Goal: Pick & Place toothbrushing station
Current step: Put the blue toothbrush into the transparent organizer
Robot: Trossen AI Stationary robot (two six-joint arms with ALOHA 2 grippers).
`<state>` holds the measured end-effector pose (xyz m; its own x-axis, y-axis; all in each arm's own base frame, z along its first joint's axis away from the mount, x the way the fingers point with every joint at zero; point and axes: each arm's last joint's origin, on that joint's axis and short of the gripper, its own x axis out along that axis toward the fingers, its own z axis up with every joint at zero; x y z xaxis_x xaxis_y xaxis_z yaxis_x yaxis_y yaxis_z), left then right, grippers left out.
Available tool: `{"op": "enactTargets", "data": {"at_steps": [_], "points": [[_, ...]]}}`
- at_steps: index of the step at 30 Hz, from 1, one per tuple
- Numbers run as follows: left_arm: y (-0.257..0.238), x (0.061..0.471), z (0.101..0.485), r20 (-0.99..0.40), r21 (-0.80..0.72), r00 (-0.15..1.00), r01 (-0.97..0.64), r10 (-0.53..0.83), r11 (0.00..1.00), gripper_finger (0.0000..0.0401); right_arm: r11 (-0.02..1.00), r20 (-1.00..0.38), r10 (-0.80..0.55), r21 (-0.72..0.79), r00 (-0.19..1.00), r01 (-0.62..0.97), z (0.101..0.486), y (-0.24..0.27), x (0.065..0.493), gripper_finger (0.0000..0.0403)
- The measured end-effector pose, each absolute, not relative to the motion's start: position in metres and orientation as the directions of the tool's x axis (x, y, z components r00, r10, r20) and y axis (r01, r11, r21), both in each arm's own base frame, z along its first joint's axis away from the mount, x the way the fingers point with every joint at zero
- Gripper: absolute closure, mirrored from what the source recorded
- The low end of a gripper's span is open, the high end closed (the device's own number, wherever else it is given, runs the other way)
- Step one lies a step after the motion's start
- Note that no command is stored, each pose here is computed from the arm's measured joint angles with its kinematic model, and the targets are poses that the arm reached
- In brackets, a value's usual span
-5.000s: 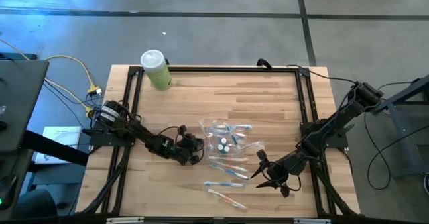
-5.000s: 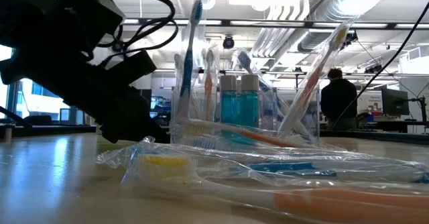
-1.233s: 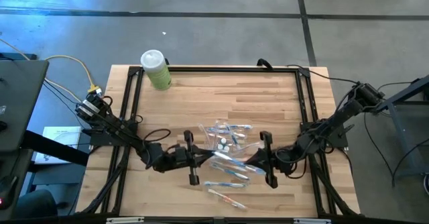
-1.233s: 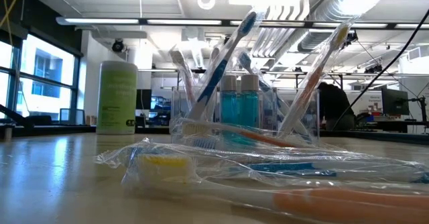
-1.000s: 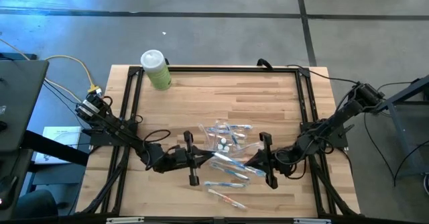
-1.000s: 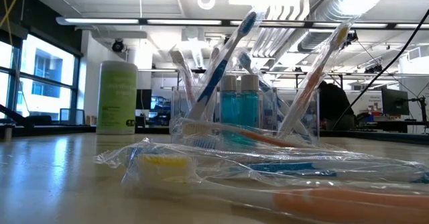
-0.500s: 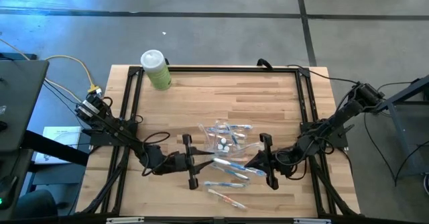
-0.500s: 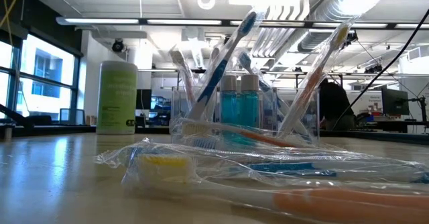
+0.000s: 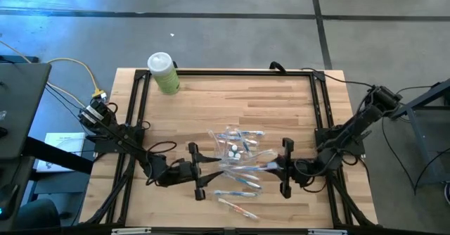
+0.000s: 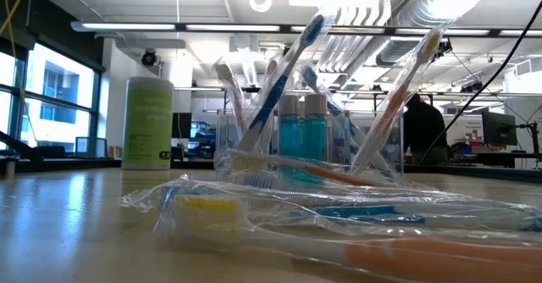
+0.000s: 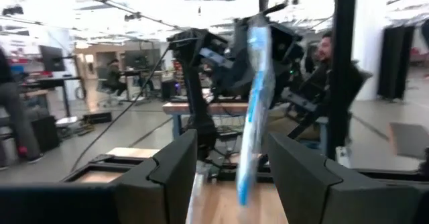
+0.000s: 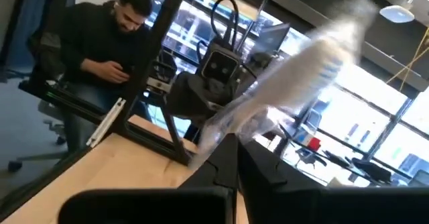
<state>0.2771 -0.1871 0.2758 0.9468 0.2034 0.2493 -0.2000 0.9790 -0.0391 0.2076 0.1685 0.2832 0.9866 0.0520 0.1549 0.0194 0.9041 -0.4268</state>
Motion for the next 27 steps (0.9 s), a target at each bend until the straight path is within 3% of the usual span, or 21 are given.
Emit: {"op": "enactTargets", "data": {"at_steps": [7,11,16,27], "points": [[-0.197,0.264,0.273,0.175,-0.036,0.912,-0.372,0.372,0.928,0.0223,0.913,0.032,-0.079,-0.398,0.996,0.085,0.27,0.187,0.187,0.0401],[-0.204,0.255,0.272,0.13,-0.049,0.884,-0.446,0.448,0.894,0.0223,0.936,-0.057,-0.073,-0.348,0.996,0.049,0.256,0.195,0.176,0.0401],[-0.218,0.246,0.267,0.112,0.005,0.916,-0.387,0.384,0.922,0.0223,0.923,-0.148,-0.089,-0.384,0.985,0.026,0.242,0.193,0.174,0.0401],[-0.23,0.241,0.252,0.044,0.099,0.957,-0.291,0.288,0.952,0.0224,0.902,-0.224,-0.296,-0.385,0.928,0.195,0.23,0.154,0.203,0.0401]]}}
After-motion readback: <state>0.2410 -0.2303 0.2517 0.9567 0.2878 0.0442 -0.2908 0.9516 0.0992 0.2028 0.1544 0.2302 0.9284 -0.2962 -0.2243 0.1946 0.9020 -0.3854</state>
